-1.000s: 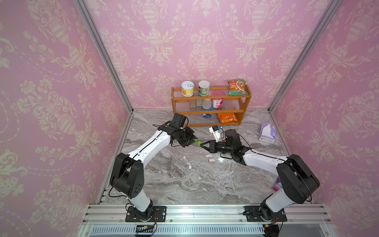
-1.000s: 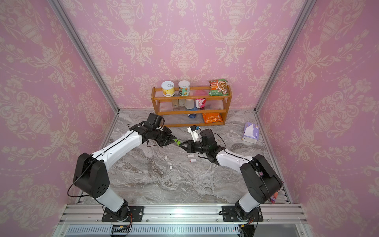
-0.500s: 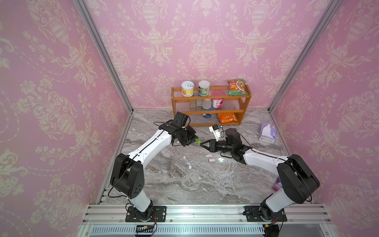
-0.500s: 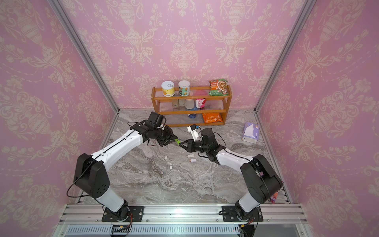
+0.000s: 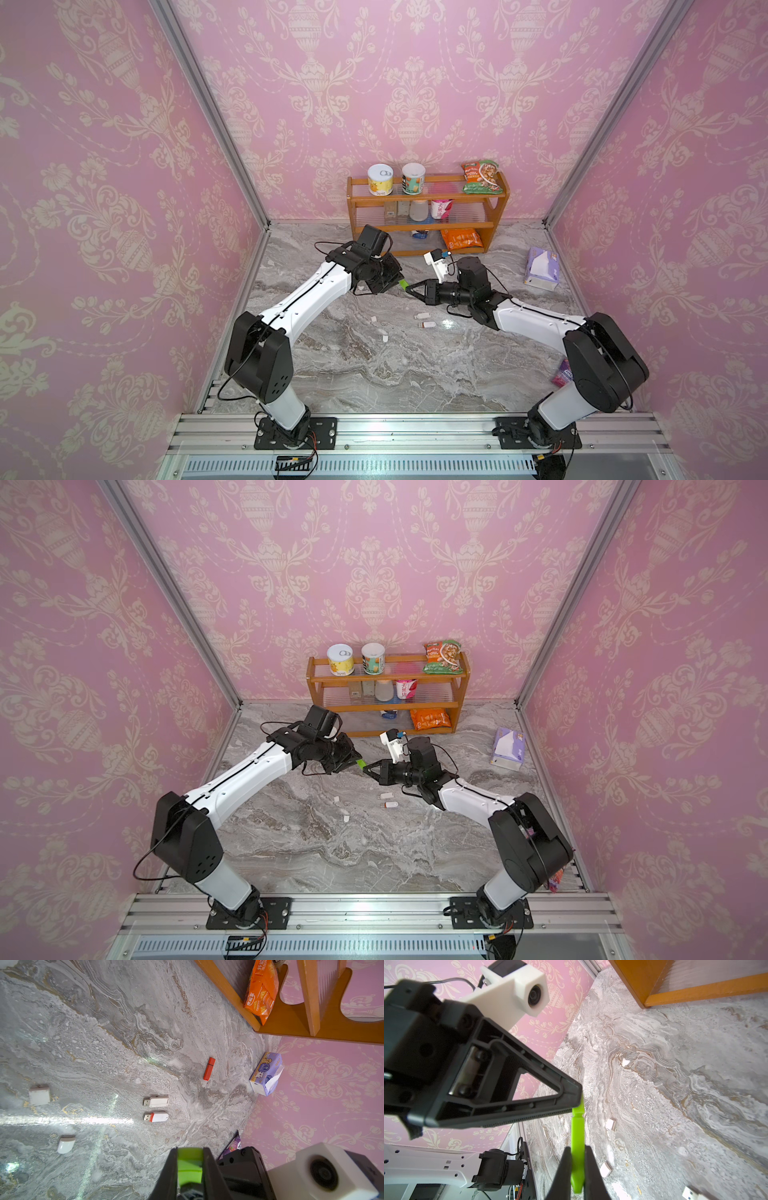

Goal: Close the usb drive cover
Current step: Close the cover of the USB drive.

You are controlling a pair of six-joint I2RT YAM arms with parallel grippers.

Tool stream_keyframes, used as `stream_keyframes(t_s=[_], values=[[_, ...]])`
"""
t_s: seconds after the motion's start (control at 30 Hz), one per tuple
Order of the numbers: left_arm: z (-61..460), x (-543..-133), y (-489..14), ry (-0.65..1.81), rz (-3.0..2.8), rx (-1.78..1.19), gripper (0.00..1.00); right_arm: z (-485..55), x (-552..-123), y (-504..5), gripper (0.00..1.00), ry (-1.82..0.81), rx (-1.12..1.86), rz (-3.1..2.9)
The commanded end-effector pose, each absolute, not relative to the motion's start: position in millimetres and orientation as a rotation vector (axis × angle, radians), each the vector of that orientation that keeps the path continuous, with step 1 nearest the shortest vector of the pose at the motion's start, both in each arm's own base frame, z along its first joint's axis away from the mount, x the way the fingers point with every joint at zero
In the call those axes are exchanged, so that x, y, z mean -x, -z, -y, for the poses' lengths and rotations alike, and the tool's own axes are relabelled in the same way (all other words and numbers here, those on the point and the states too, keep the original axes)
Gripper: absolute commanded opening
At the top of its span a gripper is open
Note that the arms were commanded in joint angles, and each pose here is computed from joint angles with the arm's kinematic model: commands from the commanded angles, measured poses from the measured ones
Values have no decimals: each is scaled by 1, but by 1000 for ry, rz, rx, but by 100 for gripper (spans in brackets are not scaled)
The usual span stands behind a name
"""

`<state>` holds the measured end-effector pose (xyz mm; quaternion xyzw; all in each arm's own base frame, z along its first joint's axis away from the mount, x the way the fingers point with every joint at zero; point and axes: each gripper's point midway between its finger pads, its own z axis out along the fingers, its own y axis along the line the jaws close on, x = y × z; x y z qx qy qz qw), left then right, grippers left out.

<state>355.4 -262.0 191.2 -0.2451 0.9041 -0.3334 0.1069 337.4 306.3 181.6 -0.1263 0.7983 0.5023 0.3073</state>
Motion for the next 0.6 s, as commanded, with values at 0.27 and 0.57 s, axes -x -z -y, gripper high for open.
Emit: stream_keyframes(t_s=[0.27,0.57], values=[[326,-317,-216,1280,-2730,524,0,-294,-371,-212,0,-1223,270,-1917],[333,-307,-225,1160,-2781,321,0,-296,-377,-226,0,-1273,343,-1839]])
